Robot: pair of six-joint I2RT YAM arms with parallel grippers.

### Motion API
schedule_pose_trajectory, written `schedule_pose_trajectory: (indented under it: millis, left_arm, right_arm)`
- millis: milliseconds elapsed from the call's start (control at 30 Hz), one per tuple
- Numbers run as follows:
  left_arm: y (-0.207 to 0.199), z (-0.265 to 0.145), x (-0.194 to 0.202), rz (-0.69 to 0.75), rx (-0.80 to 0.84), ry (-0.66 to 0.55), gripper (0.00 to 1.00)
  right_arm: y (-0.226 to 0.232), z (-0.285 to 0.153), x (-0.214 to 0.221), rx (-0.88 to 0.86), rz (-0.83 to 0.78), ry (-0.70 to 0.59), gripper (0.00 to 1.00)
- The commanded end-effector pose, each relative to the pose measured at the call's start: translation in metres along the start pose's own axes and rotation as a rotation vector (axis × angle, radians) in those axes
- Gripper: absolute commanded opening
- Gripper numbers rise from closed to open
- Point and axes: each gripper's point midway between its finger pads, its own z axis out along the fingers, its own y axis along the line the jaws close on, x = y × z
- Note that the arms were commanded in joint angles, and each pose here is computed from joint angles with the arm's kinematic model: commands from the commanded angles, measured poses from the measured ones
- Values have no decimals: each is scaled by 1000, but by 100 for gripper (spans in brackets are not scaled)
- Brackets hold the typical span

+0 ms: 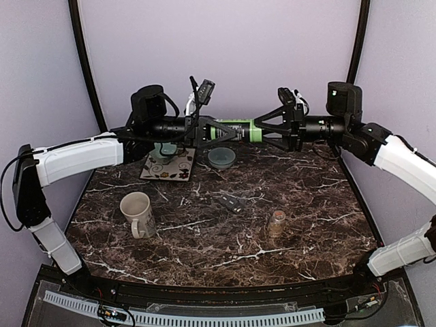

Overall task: Sort the pills into containers
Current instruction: Screw the lid of the pill bottle onto the pill bottle.

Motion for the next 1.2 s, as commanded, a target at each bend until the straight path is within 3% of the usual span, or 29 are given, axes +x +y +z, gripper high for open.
schedule_pose_trajectory:
  millis: [0, 133, 400, 533, 867, 1167]
  left_arm:
    - [-53, -1, -38, 363, -85, -115, 0]
    - [-54, -7, -35, 372, -115, -129, 0]
    - [-36, -9, -23, 174, -60, -99, 0]
    - [-23, -13, -19, 52, -3, -94, 0]
    - [-8, 1, -8, -166, 137, -14, 0]
    - [-8, 10, -3, -304, 256, 56, 0]
  right_arm:
    - [-28, 17, 13, 19, 246, 39, 13]
    - [-28, 17, 12, 17, 256, 34, 17]
    - [-9, 0, -9, 60, 36, -43, 58]
    - [9, -14, -19, 84, -121, -88, 70]
    - [20, -38, -20, 189, -390, -106, 77]
    - [14, -48, -7, 270, -574, -33, 78]
